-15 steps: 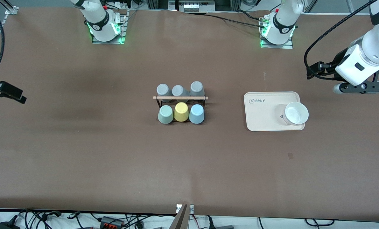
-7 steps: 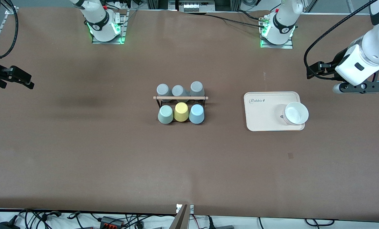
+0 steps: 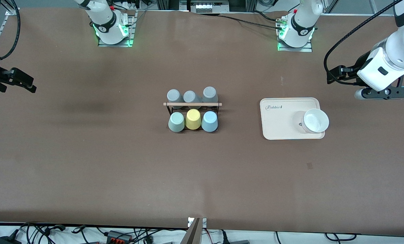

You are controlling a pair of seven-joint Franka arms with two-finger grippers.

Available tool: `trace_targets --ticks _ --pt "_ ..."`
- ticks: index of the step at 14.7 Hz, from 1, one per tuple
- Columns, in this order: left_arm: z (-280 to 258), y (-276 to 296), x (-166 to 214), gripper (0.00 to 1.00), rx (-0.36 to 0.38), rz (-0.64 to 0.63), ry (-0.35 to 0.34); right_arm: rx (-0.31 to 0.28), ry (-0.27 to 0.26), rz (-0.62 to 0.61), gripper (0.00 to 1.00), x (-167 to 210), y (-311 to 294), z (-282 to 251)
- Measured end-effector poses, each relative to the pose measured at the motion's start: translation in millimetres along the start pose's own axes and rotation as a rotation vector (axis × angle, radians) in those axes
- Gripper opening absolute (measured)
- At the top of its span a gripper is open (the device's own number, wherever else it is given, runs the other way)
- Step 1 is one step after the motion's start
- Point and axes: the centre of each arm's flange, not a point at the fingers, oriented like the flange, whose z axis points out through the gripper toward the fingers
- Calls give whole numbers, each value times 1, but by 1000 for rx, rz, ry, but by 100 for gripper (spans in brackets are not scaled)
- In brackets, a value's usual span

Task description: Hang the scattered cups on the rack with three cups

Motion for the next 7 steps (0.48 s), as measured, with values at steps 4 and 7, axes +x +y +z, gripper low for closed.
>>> trace_targets --ticks 4,7 --pt "0 0 0 100 0 0 0 -1 9 -1 100 -2 0 -5" --pt "0 0 0 100 0 0 0 -1 10 -2 100 -2 0 -5"
